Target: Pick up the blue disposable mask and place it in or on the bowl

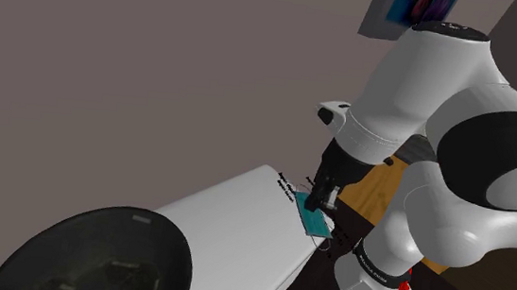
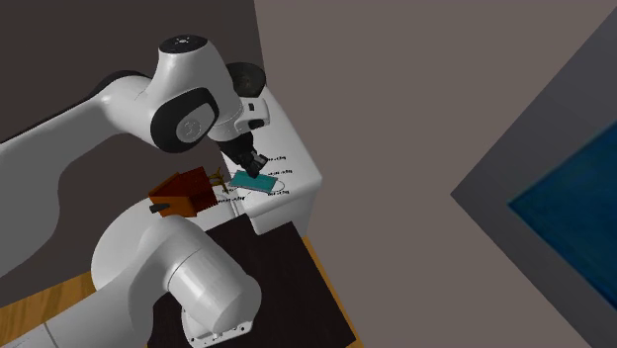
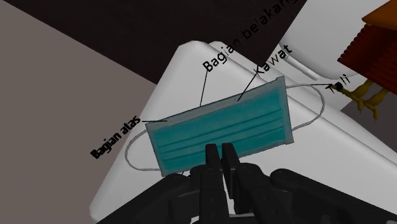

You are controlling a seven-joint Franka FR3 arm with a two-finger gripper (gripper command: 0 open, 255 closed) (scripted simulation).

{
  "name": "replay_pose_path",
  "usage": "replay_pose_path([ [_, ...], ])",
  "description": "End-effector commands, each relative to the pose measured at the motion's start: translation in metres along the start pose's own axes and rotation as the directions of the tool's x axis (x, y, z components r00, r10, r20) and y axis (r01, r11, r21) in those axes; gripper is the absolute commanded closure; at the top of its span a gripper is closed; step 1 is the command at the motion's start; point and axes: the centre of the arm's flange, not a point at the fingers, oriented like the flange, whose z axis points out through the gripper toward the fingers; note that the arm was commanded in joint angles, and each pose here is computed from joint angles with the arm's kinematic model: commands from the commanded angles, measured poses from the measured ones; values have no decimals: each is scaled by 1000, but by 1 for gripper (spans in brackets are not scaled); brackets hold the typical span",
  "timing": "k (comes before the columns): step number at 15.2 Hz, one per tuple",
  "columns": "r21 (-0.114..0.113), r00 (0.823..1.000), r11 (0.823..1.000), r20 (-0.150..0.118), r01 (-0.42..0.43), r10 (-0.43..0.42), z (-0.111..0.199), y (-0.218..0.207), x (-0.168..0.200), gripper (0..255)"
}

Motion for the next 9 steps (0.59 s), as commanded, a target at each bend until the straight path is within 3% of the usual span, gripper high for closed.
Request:
replay_pose_path([
  [1,0,1000,1000,0,0,0,-10,1,0,255],
  [9,0,1000,1000,0,0,0,-52,6,3,255],
])
